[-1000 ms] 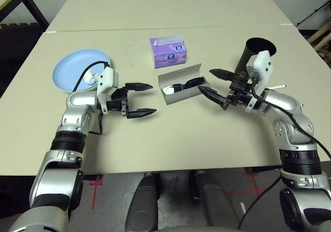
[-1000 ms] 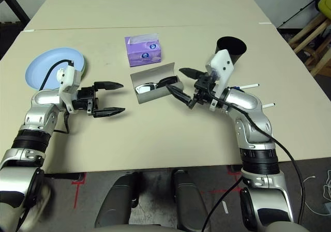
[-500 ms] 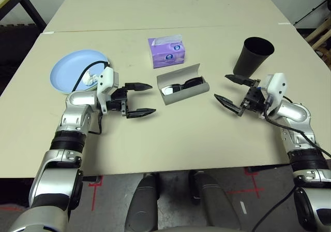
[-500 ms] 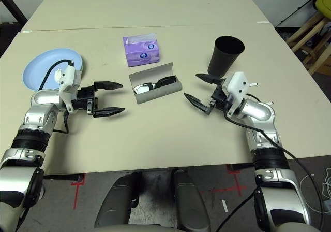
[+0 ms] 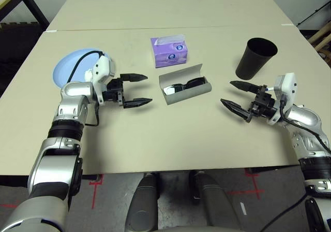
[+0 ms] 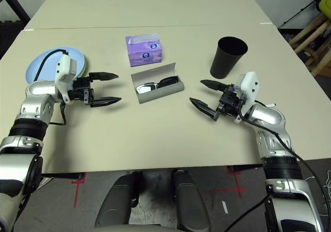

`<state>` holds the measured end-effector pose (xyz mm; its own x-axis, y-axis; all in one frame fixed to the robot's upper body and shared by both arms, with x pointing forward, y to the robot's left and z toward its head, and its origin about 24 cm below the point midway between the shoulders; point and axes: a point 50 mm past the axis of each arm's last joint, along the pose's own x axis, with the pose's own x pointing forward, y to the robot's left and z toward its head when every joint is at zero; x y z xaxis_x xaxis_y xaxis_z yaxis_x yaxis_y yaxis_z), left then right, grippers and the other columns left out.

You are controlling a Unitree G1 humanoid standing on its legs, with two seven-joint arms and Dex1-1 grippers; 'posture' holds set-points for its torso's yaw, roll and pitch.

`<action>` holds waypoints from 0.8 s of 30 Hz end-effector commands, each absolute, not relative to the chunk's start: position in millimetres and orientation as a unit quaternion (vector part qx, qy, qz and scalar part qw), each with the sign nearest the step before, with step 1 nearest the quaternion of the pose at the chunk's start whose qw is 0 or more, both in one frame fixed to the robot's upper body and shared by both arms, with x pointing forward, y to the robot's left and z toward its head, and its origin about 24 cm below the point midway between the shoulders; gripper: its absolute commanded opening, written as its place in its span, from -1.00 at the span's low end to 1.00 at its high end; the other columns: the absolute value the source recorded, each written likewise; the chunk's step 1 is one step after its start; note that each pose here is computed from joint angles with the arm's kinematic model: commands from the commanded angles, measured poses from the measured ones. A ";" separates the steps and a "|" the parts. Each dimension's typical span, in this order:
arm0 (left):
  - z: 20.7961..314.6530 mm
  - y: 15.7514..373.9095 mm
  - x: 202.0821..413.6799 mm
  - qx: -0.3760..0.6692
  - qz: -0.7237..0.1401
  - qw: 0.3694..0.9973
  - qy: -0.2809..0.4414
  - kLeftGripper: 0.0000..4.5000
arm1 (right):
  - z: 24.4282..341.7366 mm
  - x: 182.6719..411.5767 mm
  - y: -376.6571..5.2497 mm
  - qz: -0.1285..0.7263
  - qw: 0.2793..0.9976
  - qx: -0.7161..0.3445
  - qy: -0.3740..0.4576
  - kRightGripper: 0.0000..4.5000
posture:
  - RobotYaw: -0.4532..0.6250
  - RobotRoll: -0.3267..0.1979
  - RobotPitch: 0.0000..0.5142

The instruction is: Organize and tidy the items on the table.

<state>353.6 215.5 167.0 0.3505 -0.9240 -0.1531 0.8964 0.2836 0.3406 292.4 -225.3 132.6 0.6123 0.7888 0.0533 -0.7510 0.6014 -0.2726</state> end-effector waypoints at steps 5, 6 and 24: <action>168.2 207.9 371.0 0.162 -0.513 0.842 -0.041 0.71 | 142.4 286.1 -219.1 0.426 0.892 -0.115 -0.096 1.00 | -0.07 0.25 -0.15; 168.0 206.8 371.6 0.163 -0.511 0.843 -0.041 0.55 | 143.2 286.0 -218.7 0.426 0.892 -0.115 -0.096 1.00 | -0.07 0.25 -0.15; 163.1 188.3 383.7 0.189 -0.490 0.851 -0.010 -0.98 | 152.5 284.7 -215.9 0.427 0.890 -0.123 -0.102 1.00 | -0.12 0.25 -0.12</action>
